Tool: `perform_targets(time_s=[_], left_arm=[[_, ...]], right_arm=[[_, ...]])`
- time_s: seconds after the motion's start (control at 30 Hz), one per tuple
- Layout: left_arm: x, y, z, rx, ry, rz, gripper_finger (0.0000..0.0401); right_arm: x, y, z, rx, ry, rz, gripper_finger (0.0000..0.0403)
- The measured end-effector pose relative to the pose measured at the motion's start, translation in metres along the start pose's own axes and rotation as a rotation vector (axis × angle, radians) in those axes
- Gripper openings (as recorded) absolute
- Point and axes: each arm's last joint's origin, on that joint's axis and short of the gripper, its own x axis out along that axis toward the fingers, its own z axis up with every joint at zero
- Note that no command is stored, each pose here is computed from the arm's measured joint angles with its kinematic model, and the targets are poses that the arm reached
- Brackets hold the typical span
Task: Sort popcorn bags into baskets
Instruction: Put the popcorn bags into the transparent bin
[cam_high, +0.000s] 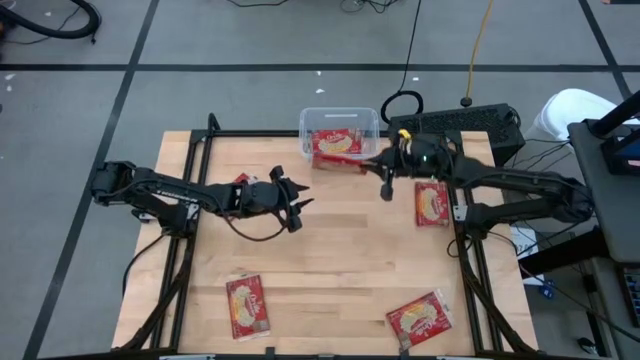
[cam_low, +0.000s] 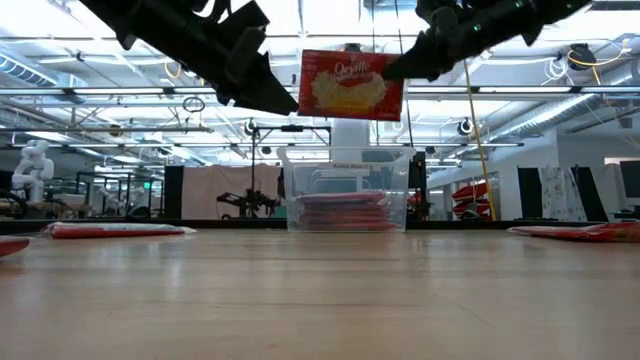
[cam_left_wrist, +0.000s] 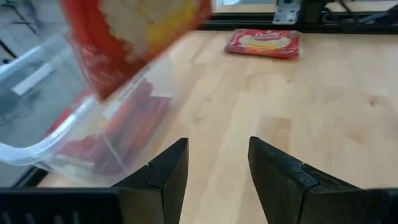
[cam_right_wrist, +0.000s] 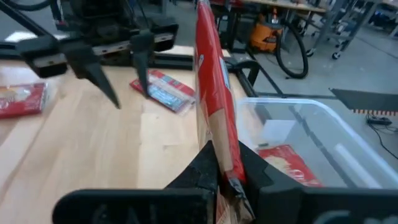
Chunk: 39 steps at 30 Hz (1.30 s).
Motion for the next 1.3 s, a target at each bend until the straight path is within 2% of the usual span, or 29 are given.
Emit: perform_targets(time_s=[0.13, 0.37, 0.67, 0.8, 1.0, 1.3], left_arm=[[-0.003, -0.010, 0.001, -0.002, -0.012, -0.082, 0.0173], [-0.010, -0.027, 0.003, 0.013, -0.046, -0.143, 0.0173], [-0.015, -0.037, 0.000, 0.024, -0.032, -0.168, 0.0173], [-0.014, -0.037, -0.002, 0.024, -0.032, -0.168, 0.0173], [-0.014, -0.036, -0.016, 0.003, -0.041, -0.167, 0.0172], [-0.014, -0.034, -0.027, -0.032, -0.093, -0.171, 0.0172]], right_arm=[[-0.002, -0.024, 0.020, -0.022, 0.005, 0.016, 0.0010], [0.012, -0.073, 0.051, -0.043, 0.029, 0.070, 0.0010], [0.039, -0.133, 0.066, -0.012, 0.097, 0.148, 0.0010], [0.044, -0.154, 0.062, 0.017, 0.102, 0.142, 0.0010], [0.049, -0.174, 0.042, 0.107, 0.142, 0.152, 0.0010], [0.074, -0.182, 0.008, 0.202, 0.248, 0.200, 0.0010]])
